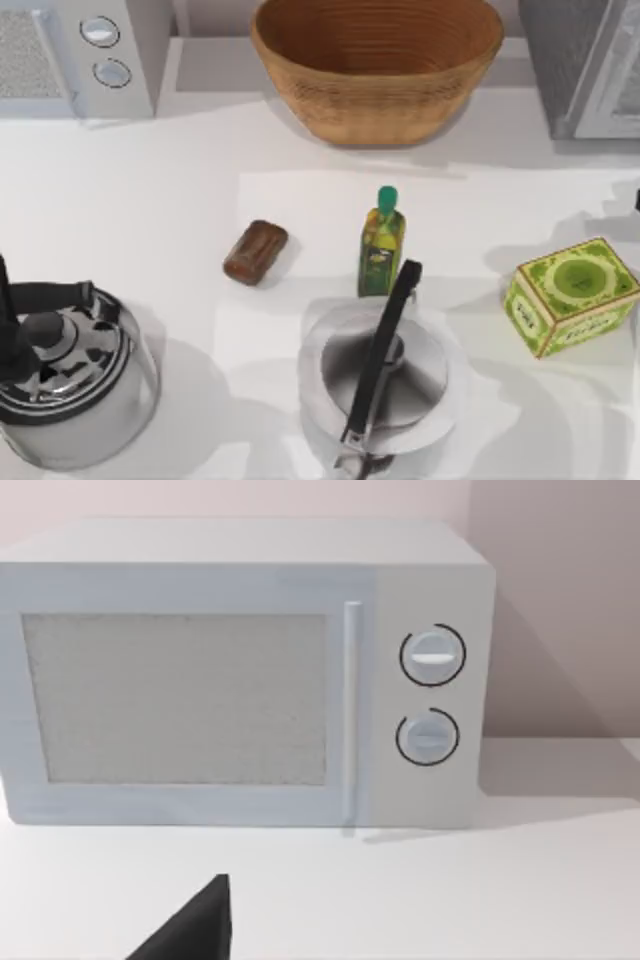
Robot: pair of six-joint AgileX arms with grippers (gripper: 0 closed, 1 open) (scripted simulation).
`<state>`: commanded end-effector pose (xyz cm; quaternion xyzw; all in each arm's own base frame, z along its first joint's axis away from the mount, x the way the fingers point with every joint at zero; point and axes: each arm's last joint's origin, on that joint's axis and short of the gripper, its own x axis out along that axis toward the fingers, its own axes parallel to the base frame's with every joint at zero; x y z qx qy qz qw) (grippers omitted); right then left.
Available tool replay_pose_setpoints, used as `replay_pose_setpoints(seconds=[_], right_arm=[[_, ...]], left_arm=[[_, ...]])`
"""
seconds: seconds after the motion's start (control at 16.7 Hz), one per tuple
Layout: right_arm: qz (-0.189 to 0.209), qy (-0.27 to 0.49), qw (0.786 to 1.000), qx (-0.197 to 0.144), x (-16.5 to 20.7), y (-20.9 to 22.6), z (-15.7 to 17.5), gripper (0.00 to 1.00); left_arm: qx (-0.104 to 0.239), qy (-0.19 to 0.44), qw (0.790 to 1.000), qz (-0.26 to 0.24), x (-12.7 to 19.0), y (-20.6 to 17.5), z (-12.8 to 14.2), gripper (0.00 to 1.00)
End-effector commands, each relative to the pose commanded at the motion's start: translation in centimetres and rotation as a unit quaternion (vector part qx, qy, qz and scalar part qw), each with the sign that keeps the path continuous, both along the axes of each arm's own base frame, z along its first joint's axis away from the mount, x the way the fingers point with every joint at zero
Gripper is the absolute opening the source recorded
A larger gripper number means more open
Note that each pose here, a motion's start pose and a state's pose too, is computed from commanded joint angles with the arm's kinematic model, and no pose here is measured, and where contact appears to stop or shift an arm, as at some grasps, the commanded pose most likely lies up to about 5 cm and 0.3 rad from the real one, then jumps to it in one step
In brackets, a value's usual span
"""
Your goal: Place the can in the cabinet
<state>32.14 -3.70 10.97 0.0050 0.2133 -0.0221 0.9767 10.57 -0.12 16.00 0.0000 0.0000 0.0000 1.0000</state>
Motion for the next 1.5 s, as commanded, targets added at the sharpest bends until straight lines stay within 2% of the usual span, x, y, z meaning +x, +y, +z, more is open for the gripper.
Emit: replay_pose_setpoints(seconds=[0.3, 0.48, 0.9, 1.26, 1.5], right_arm=[[-0.015, -0.021, 1.0, 0.005, 1.1, -0.2, 8.2, 0.0], [-0.002, -0.014, 1.0, 0.006, 0.0, 0.3, 11.1, 0.0], [0.017, 0.031, 0.999, 0.002, -2.5, 0.7, 10.9, 0.0], [0.015, 0.03, 0.999, 0.002, -2.7, 0.7, 11.0, 0.0], [0.01, 0.002, 1.0, -0.001, -5.5, 1.1, 12.1, 0.0]], left_arm=[[0.0, 0.0, 1.0, 0.0, 0.0, 0.0, 0.0, 1.0], [0.0, 0.0, 1.0, 0.0, 0.0, 0.0, 0.0, 1.0], [0.0, 0.0, 1.0, 0.0, 0.0, 0.0, 0.0, 1.0], [0.0, 0.0, 1.0, 0.0, 0.0, 0.0, 0.0, 1.0], [0.0, 0.0, 1.0, 0.0, 0.0, 0.0, 0.0, 1.0]])
